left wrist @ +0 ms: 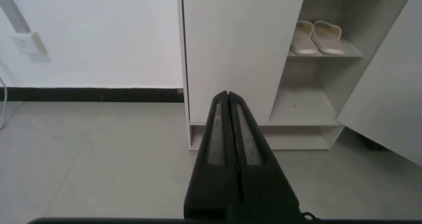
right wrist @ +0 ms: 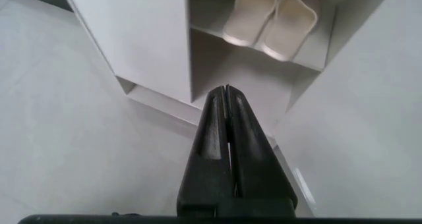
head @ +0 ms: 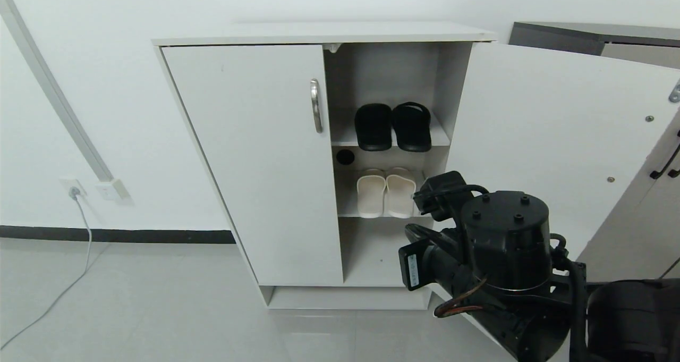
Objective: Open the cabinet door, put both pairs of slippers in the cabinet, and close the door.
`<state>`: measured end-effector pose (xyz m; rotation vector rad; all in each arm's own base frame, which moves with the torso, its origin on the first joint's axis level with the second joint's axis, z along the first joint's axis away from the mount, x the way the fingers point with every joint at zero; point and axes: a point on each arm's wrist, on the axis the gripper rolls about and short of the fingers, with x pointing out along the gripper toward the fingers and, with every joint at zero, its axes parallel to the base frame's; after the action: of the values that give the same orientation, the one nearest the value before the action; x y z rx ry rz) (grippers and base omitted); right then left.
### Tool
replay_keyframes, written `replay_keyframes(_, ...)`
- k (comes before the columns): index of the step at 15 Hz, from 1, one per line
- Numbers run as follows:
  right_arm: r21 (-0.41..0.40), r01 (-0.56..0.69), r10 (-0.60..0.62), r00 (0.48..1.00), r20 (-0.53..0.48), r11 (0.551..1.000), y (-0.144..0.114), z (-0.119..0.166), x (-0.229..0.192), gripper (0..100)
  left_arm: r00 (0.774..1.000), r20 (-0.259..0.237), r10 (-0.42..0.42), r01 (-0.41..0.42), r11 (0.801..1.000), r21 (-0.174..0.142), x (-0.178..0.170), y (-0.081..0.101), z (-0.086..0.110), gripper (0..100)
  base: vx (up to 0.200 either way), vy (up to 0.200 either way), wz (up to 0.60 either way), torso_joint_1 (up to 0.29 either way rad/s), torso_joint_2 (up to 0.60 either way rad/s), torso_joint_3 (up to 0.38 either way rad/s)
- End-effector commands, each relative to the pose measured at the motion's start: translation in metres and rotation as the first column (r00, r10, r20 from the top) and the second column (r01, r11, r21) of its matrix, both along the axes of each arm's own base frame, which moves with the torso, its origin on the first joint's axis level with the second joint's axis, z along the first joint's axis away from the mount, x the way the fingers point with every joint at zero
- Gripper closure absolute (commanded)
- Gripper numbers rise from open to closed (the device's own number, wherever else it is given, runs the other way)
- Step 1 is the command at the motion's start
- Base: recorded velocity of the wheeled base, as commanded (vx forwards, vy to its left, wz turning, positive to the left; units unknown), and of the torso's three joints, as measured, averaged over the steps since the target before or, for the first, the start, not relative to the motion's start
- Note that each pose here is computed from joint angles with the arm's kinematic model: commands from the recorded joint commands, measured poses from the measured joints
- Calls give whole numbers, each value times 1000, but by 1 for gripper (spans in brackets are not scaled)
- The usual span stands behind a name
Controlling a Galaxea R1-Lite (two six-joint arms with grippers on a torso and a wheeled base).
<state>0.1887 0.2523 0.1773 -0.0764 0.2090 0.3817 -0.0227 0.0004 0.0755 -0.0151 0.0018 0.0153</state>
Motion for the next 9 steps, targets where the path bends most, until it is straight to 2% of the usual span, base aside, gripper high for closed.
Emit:
replay_keyframes(1,2,-2,2,1000,2,1000,1,-2,0,100,1000,0,0,0,1000,0,0,0,0,100,0,0,0,0,0,0)
replay_keyframes(9,0,3,-3,1000,4,1000,1,-5,2,100,1000,0,0,0,1000,0,0,0,0,100,0,0,0,0,0,0)
